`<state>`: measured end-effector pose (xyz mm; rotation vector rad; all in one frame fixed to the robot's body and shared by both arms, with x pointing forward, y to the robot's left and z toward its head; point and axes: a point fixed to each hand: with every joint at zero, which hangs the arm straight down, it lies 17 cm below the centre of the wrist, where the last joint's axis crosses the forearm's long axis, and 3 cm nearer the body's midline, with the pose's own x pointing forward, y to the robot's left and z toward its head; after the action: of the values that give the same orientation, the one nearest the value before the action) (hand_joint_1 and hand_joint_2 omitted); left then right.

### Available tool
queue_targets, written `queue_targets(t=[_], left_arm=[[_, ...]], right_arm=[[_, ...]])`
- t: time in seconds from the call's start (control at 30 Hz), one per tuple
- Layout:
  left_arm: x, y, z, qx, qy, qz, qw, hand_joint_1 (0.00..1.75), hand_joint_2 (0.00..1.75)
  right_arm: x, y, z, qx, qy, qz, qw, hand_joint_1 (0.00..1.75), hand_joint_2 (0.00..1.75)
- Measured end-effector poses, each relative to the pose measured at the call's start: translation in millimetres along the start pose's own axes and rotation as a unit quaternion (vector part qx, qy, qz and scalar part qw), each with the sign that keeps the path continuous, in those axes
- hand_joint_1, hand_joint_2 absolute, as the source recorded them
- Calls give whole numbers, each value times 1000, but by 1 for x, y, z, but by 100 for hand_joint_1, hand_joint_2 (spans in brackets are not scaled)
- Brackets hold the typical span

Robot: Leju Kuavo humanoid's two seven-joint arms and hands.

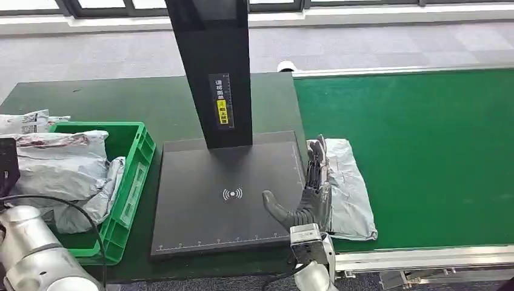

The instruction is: Moved the parcel from conveyor to table for the left to box.

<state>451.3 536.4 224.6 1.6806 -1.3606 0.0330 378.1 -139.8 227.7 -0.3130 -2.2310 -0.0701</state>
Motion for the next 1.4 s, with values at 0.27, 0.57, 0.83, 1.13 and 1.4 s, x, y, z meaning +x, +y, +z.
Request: queue_targets(t=[0.27, 0.57, 0.83, 1.13, 1.4], left_arm=[[-2, -4, 3, -6, 2, -1, 1000, 175, 175], [-3, -6, 3, -10, -2, -1, 1000, 0, 175], [2, -11, 12, -12, 0, 25, 1000, 0, 0], [26, 22, 26, 58, -24, 111, 992, 0, 0], [47, 30, 33, 81, -15, 194, 978, 0, 0]], right_arm=[[-2, -2, 1, -2, 3, 2, 1000, 0, 175], [-2, -2, 1, -2, 3, 2, 1000, 0, 175], [-5, -6, 0, -16, 10, 1, 1000, 0, 175], [-10, -5, 2, -14, 16, 6, 1000, 0, 175], [-20, -7, 5, -8, 27, 37, 999, 0, 175]])
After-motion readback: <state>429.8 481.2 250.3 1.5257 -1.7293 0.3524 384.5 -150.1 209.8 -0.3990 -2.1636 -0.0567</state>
